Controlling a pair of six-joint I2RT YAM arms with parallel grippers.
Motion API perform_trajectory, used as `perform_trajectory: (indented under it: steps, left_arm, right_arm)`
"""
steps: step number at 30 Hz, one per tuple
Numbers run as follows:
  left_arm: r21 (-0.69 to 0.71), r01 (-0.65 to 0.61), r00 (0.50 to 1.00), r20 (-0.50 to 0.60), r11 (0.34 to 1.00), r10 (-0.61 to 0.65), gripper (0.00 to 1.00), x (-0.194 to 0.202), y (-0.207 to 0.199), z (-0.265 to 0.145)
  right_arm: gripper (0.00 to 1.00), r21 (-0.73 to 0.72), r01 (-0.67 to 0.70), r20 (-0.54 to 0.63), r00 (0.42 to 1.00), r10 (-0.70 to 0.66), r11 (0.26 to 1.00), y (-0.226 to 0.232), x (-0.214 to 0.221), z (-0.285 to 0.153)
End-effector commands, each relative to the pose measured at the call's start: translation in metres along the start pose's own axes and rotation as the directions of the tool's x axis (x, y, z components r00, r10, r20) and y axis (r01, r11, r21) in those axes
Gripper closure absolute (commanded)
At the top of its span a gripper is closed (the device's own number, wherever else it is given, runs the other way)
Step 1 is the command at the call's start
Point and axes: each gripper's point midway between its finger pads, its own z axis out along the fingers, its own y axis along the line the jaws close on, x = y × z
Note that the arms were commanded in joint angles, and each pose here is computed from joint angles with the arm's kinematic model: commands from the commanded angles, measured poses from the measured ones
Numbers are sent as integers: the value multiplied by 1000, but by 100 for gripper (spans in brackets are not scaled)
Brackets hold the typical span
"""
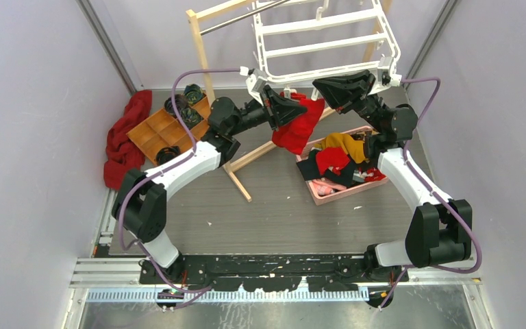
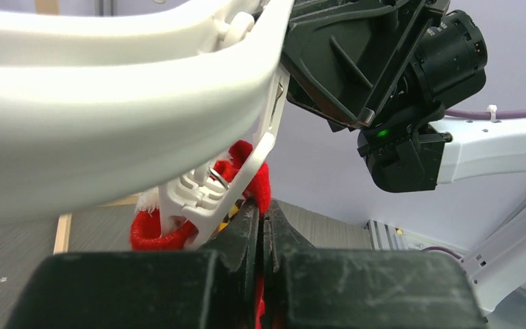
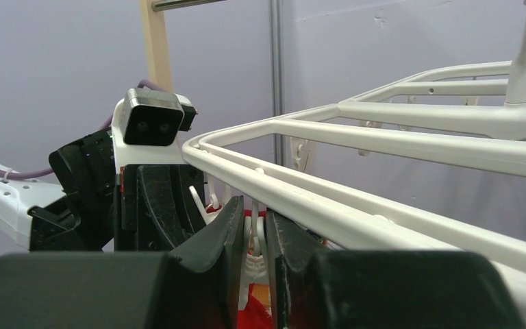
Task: Clip the socks to the hanger
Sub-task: Open the clamp at the hanger.
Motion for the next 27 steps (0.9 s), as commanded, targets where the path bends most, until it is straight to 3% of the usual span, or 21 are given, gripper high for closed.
perform_trajectory:
  steps: [1,27]
  left_arm:
    - [56,30,999,-18,998,-29,100,-4,-9,7]
    - [56,62,991,118,997,-68,100,-32,4,6]
  right_arm:
    - [85,-67,45,46,998,-42,997,23,-27,7]
    - [85,-102,19,36,999,-15,995,34,-27,5]
